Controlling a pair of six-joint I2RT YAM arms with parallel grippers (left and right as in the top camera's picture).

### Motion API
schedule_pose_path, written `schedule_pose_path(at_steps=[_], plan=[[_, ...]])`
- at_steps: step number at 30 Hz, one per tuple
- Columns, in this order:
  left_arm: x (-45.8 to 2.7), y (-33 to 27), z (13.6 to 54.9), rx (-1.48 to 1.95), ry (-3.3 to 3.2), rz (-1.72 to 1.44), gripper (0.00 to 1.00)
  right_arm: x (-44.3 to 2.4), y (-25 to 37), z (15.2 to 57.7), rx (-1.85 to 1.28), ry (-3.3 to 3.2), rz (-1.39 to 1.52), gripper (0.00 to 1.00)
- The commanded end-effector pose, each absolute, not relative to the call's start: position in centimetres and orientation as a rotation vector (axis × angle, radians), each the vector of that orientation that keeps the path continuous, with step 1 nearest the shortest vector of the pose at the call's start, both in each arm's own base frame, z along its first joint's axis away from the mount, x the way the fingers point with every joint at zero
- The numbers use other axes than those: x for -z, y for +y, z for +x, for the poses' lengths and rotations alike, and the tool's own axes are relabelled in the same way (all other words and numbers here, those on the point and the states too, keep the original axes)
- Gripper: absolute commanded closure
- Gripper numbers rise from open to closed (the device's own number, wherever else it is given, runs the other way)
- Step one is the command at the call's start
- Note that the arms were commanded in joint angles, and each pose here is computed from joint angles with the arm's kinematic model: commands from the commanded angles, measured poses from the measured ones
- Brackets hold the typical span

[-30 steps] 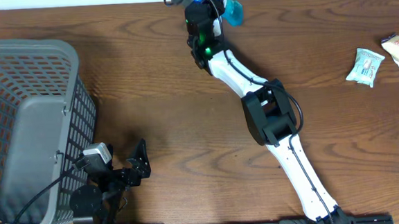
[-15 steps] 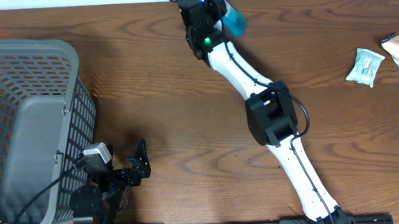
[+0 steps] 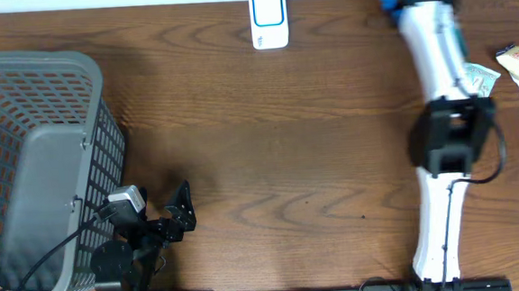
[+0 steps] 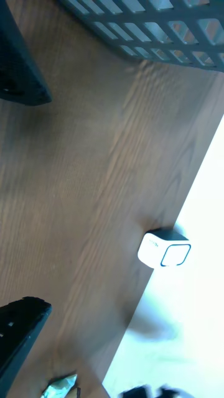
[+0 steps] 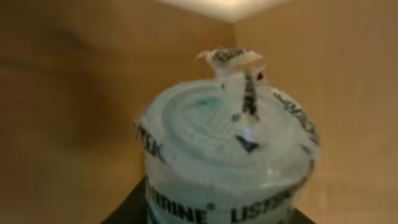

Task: Scan the item barcode
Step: 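Carry the Listerine bottle away to the right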

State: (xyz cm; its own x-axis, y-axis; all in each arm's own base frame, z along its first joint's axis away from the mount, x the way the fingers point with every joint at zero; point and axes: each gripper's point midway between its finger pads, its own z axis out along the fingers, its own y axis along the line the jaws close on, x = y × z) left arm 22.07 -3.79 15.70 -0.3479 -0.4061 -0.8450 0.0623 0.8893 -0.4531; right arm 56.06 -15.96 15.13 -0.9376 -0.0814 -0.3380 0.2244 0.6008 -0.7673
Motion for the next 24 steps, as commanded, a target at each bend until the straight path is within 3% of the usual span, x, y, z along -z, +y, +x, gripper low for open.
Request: schedule_pose_path(at_steps=[1, 8, 10, 11, 15, 16, 24], plan=[[-15.8, -4.1, 22.0, 0.515, 1.870, -0.254, 0.02, -13.3, -18.6, 53.9, 1.264, 2.513, 0.307, 0.99], [-15.8, -4.1, 22.0, 0.515, 1.870, -0.254, 0.02, -11.5, -26.0, 49.5, 1.322, 2.551, 0.553, 0.99], [-15.8, -4.1, 22.0, 0.515, 1.870, -0.254, 0.02, -11.2, -26.8, 49.0, 1.295, 2.571, 0.573, 0.92], [-15.8, -4.1, 22.0, 0.515, 1.870, -0.254, 0.02, -11.1, -26.7, 48.9, 1.268, 2.589, 0.572, 0.84], [-15.8, -4.1, 22.0, 0.515, 1.870, -0.254, 0.02, -10.6, -24.1, 49.6, 0.989, 2.676, 0.541, 0.27], [-15.8, -4.1, 22.0, 0.515, 1.870, -0.254, 0.02, -10.9, -23.2, 49.9, 0.909, 2.680, 0.552, 0.01], [-15.8, -4.1, 22.0, 0.515, 1.870, -0.254, 0.02, -20.7, -17.1, 49.6, 0.689, 2.504, 0.633, 0.01]])
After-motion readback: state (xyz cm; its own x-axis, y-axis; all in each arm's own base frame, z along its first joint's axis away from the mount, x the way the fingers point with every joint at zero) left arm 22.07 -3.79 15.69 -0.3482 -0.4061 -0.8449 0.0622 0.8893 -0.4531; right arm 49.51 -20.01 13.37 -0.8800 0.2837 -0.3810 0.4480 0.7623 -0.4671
